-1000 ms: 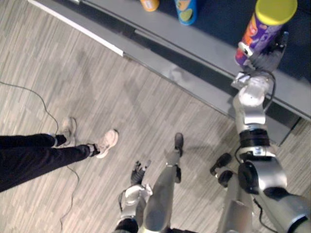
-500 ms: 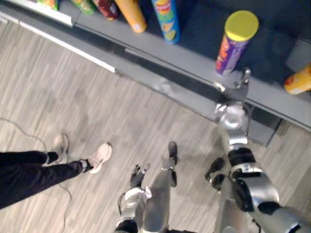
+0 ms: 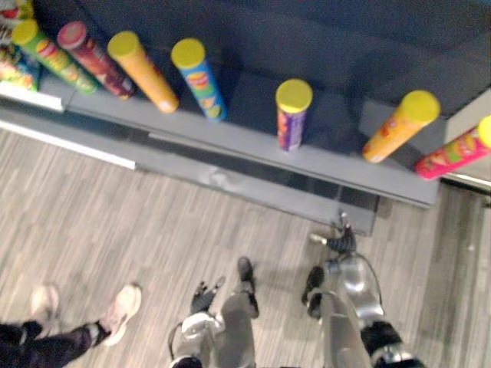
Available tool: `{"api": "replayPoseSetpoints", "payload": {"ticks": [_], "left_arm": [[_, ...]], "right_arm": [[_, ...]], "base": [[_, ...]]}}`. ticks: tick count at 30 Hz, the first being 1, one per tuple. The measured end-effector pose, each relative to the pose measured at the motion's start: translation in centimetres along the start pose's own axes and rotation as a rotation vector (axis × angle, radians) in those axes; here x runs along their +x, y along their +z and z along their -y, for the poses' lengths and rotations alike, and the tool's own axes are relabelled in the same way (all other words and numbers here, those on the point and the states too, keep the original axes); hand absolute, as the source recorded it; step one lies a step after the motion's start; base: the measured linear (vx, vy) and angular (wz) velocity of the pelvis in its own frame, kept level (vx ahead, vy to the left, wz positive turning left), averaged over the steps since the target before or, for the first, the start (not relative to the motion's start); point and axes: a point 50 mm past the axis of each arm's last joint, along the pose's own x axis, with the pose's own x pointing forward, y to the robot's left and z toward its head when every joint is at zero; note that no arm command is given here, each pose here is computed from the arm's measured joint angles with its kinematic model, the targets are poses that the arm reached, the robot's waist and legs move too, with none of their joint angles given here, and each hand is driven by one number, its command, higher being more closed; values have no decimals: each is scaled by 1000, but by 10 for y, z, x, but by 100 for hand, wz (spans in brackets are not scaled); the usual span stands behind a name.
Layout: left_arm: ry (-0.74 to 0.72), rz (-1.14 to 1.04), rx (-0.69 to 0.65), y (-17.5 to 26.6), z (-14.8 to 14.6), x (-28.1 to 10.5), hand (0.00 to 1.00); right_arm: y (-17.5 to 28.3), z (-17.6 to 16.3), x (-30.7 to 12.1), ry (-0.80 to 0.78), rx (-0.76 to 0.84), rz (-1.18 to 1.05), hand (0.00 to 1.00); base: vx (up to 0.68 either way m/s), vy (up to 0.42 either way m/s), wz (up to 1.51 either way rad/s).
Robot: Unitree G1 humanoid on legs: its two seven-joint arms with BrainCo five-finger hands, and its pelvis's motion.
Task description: Put the gum and the chips on the shelf.
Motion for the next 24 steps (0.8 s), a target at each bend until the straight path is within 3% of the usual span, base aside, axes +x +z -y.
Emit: {"api": "replayPoseSetpoints", "payload": {"ticks": [9, 16, 19, 24], "left_arm": [[69, -155, -9, -52, -39, -19, 0], [109, -253, -109, -78, -42, -32, 0], [136, -292, -156, -87, -46, -36, 0], [141, -323, -247, -96, -40, -41, 0]], "right_arm": [[-117, 23, -99, 141, -28, -468, 0], [-163, 65, -137, -150, 116, -756, 0], [-184, 70, -172, -293, 249, -930, 0], [-194, 72, -199, -448, 423, -1028, 0]], "base": [[79, 43, -31], [68, 43, -23], [100, 21, -19], [71, 16, -20]]}}
